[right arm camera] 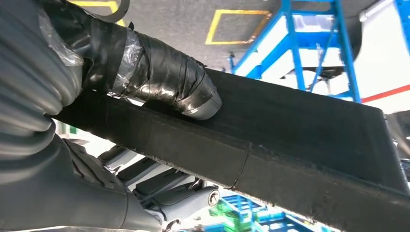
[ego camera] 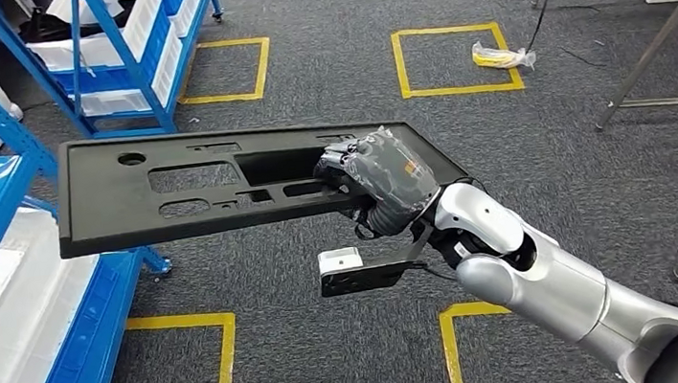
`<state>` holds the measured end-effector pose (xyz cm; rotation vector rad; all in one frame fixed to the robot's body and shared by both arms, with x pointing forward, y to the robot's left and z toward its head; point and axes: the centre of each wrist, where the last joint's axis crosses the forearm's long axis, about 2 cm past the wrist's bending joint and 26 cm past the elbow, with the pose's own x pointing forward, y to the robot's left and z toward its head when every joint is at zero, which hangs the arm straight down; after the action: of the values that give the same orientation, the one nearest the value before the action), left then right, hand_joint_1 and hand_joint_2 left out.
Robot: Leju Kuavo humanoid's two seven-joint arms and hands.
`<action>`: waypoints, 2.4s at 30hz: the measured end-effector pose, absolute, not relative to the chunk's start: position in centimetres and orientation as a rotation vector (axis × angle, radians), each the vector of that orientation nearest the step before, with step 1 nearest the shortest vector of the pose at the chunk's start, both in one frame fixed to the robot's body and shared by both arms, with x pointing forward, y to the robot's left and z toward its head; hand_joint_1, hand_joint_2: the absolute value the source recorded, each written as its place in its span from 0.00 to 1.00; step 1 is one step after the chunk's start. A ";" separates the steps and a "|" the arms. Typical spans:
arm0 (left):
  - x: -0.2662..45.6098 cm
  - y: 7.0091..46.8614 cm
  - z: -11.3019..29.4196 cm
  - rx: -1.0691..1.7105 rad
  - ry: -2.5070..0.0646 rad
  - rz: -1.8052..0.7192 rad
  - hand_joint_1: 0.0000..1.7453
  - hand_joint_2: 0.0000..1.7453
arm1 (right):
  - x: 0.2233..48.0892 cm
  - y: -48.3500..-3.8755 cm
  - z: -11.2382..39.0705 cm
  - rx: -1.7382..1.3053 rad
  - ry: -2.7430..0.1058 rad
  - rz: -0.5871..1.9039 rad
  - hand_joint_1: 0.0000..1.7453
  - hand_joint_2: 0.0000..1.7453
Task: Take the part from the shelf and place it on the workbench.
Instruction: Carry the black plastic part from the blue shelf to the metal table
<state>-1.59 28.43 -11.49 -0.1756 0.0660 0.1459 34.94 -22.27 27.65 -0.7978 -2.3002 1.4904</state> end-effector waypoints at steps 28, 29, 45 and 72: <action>-1.7 28.5 -11.5 -0.186 0.056 0.156 0.00 1.00 | 35.9 -26.9 28.5 -0.998 -2.195 1.476 1.00 1.00; -1.7 28.4 -11.5 -0.187 0.055 0.155 0.00 1.00 | 35.9 -26.9 28.6 -1.002 -2.196 1.472 1.00 1.00; -1.9 28.5 -11.5 -0.193 0.045 0.139 0.00 1.00 | 36.0 -26.8 28.9 -1.006 -2.189 1.476 1.00 1.00; -2.1 28.5 -11.5 -0.196 0.037 0.146 0.00 1.00 | 36.2 -26.3 28.8 -1.000 -2.185 1.482 1.00 1.00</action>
<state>-2.06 28.53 -11.48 -0.1961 0.0374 0.1463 36.17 -26.34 28.77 -0.9995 -2.1847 1.4824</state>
